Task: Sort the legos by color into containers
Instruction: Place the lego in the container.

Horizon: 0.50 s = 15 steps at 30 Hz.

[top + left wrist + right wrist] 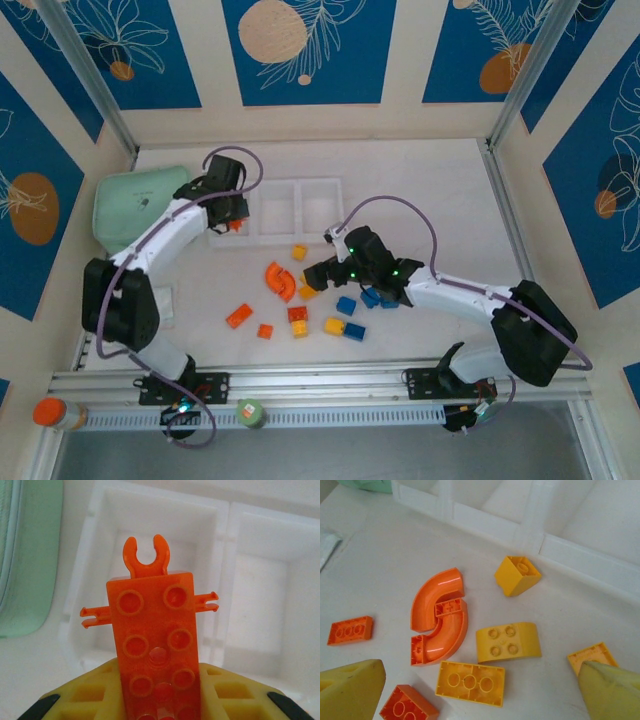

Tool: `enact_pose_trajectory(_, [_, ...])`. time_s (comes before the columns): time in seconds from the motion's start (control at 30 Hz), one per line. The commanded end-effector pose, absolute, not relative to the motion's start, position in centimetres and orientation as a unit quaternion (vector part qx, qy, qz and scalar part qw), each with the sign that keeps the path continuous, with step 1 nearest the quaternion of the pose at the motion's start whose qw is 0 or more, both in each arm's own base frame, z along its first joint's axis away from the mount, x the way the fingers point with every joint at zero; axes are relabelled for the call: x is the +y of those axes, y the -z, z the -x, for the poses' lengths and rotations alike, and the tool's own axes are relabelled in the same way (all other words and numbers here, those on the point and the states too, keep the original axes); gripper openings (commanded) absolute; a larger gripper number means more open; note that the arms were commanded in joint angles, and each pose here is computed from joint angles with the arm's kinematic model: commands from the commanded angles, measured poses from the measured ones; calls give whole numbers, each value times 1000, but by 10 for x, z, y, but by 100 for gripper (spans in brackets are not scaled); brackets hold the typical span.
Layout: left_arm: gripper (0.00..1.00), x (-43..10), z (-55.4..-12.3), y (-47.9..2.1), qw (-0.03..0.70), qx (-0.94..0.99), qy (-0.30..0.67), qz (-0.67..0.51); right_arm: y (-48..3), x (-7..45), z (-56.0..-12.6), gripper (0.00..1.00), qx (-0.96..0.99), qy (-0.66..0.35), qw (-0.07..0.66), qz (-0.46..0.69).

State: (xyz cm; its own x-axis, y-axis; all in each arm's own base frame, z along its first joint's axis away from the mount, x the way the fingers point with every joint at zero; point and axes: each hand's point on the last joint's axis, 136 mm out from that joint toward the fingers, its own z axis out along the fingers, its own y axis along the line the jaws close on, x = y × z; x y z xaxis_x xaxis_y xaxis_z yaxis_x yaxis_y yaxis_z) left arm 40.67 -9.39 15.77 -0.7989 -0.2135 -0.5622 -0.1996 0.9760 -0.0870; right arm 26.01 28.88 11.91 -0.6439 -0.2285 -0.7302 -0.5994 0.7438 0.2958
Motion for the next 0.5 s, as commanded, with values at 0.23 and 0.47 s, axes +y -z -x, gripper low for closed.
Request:
enact_pose_trajectory(0.23, [23,-89,-466,-126,262,962,-10,79,-116,290,-270,99,865,-274,349,235])
enact_pose_trajectory(0.47, [43,-83,-476,-113,232,969,-25,77,-119,287,-272,99,866,-272,351,231])
